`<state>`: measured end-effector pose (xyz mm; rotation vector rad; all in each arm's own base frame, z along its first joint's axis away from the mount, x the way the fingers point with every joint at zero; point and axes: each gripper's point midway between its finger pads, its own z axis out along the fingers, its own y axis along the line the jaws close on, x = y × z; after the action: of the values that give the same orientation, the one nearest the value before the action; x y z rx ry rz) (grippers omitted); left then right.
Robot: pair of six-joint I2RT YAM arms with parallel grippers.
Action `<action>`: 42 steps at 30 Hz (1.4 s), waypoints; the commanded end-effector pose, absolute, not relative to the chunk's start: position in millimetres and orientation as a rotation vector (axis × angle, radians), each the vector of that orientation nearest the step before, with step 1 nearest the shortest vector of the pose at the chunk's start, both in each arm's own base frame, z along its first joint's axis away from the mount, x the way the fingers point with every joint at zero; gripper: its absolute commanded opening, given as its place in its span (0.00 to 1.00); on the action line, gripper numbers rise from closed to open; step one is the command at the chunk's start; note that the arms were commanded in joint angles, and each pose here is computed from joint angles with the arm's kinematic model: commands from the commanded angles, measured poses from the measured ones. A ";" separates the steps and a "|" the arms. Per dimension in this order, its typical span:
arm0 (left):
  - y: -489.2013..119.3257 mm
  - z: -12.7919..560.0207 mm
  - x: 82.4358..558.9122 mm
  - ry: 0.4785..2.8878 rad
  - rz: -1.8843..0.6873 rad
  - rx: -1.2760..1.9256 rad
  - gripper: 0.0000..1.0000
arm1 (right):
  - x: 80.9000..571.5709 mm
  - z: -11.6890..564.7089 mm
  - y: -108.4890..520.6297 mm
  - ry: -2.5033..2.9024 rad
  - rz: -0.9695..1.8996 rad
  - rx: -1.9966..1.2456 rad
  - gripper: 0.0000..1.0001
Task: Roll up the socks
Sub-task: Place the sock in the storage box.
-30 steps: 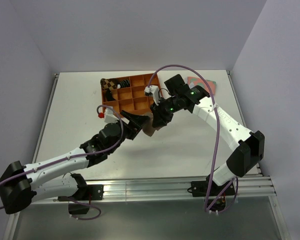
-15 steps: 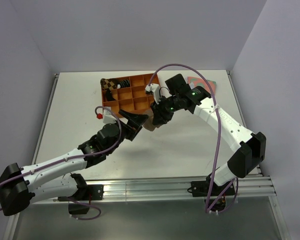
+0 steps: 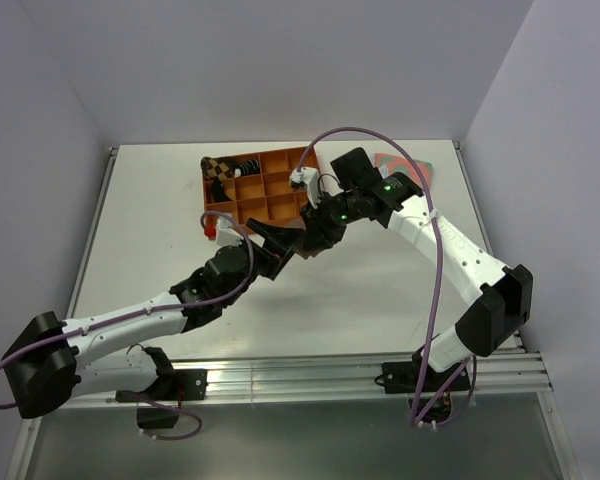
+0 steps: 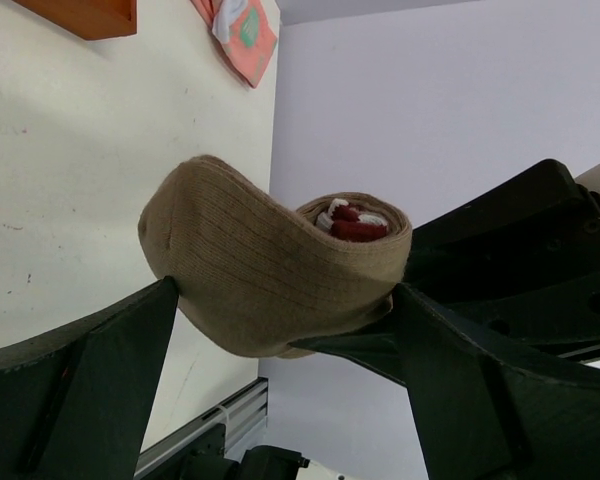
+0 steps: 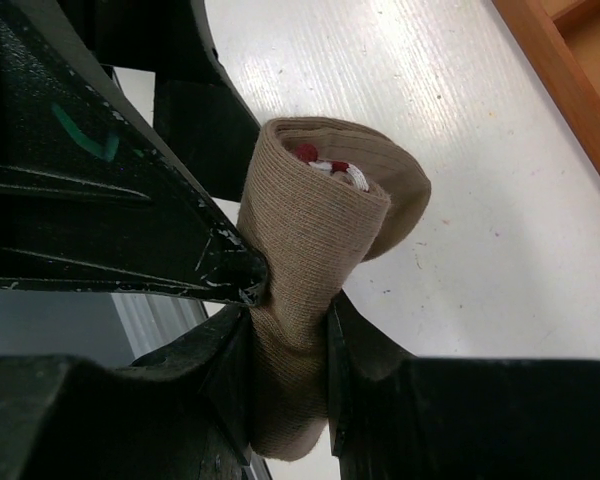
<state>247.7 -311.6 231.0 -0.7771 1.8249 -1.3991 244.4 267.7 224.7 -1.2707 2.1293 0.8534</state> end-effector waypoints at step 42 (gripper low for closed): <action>-329.7 266.8 254.9 1.706 -1.513 -0.677 0.00 | 241.6 230.2 270.4 2.146 0.840 -1.253 0.35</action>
<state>255.1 -326.4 239.8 -0.7207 1.7765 -1.4516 231.8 268.6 218.0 -1.2757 2.1967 0.9023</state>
